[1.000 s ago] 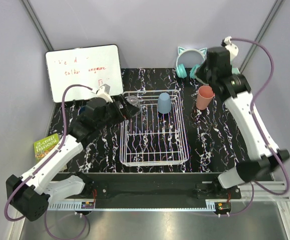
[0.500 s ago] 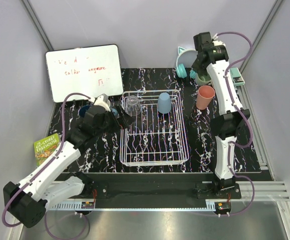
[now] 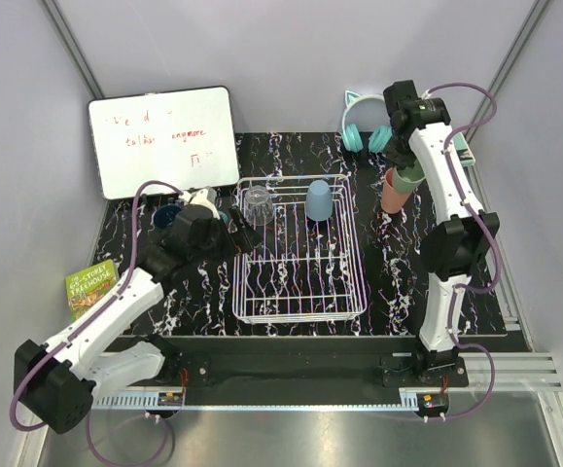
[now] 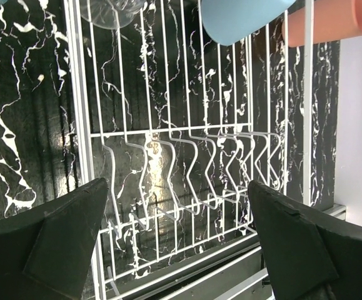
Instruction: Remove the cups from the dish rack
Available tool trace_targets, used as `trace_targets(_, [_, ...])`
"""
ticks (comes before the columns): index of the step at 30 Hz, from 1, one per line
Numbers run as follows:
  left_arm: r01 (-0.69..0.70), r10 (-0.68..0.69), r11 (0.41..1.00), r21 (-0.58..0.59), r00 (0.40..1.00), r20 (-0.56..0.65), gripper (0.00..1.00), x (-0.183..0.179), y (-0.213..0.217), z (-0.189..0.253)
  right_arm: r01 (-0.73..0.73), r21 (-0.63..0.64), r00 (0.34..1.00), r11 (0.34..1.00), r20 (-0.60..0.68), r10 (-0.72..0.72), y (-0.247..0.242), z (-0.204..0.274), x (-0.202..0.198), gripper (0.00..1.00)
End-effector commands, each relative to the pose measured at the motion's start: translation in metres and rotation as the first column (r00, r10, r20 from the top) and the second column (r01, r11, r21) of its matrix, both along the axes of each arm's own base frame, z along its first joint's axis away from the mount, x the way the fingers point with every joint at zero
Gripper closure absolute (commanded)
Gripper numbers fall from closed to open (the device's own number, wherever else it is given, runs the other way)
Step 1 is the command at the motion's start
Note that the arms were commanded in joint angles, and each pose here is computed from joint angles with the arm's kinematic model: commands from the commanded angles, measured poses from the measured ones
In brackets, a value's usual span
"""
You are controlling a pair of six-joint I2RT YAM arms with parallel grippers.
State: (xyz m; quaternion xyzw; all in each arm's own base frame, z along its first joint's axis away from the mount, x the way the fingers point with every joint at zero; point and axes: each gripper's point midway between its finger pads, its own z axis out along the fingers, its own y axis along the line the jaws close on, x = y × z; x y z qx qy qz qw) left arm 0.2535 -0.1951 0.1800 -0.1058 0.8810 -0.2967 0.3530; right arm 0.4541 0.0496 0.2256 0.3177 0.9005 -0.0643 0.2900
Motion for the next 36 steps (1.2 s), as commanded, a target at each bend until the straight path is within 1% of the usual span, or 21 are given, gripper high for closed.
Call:
trace_targets(1, [0.016,-0.016,1.000,-0.001,1.000,0.022,0.01,0.003,-0.003,0.002,0.021,0.004,0.998,1.000,0.062,-0.022,-0.012,0.014,0.000,1.00])
trace_targets(9, [0.012,-0.012,1.000,0.005,1.000,0.018,0.01,0.005,-0.004,0.000,0.026,0.034,0.996,0.999,0.079,-0.029,-0.018,0.007,0.013,1.00])
trace_targets(21, [0.031,-0.031,0.999,0.010,0.999,-0.007,0.01,0.008,-0.009,-0.010,0.018,0.070,0.990,0.997,0.138,-0.028,-0.017,0.028,0.020,1.00])
trace_targets(26, [0.035,-0.035,0.999,0.005,0.999,-0.015,0.01,0.009,-0.012,-0.011,0.017,0.062,0.987,0.998,0.157,-0.027,-0.018,0.033,0.025,1.00])
trace_targets(36, [0.031,-0.031,0.999,0.012,0.999,-0.031,0.01,0.008,-0.011,-0.019,0.021,0.068,0.992,0.997,0.119,-0.029,-0.018,0.008,0.041,1.00])
